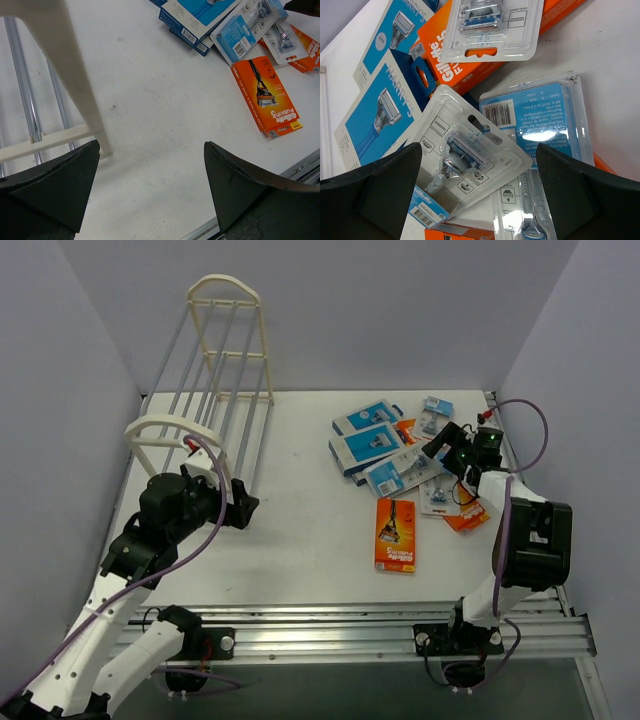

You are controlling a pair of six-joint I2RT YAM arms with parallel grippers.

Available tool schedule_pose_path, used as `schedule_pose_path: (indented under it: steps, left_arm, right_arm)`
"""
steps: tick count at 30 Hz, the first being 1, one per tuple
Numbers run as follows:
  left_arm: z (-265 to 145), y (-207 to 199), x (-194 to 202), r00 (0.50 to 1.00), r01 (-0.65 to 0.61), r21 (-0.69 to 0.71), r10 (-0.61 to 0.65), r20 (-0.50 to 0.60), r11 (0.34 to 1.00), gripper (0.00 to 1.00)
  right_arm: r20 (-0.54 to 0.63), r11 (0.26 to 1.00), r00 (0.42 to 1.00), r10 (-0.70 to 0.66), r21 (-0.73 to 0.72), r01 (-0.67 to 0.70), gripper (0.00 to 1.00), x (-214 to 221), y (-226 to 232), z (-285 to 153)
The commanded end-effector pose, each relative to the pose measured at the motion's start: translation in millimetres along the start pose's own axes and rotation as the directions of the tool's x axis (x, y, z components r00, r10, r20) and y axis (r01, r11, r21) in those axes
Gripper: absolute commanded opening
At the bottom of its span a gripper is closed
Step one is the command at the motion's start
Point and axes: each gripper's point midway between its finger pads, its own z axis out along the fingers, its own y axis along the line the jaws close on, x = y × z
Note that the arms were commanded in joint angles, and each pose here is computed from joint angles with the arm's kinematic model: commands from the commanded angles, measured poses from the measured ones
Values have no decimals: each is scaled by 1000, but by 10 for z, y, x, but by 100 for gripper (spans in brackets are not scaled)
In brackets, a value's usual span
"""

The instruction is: Place and organize the shaving razors onto the shelf

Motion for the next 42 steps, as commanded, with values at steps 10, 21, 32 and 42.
schedule_pose_path:
  steps: [10,21,32,42]
  left_arm:
    - [-10,-33,-99,1000,-8,20,7,30,1000,94]
    - [-16,-35,-105,999,-8,20,7,32,1000,94]
    - [-21,-27,-105,999,-8,15,7,34,1000,94]
    - [-21,-19,-103,999,-6,11,6,33,1000,94]
  right_arm:
    - [-48,996,999,-6,-85,2,90,223,10,177]
    - [-76,995,996,-36,-96,28,76,340,115,139]
    - [-104,992,994,-47,-117,35,45,494,182,54]
    - [-172,983,979,-111,-165,82,37,814,413,26]
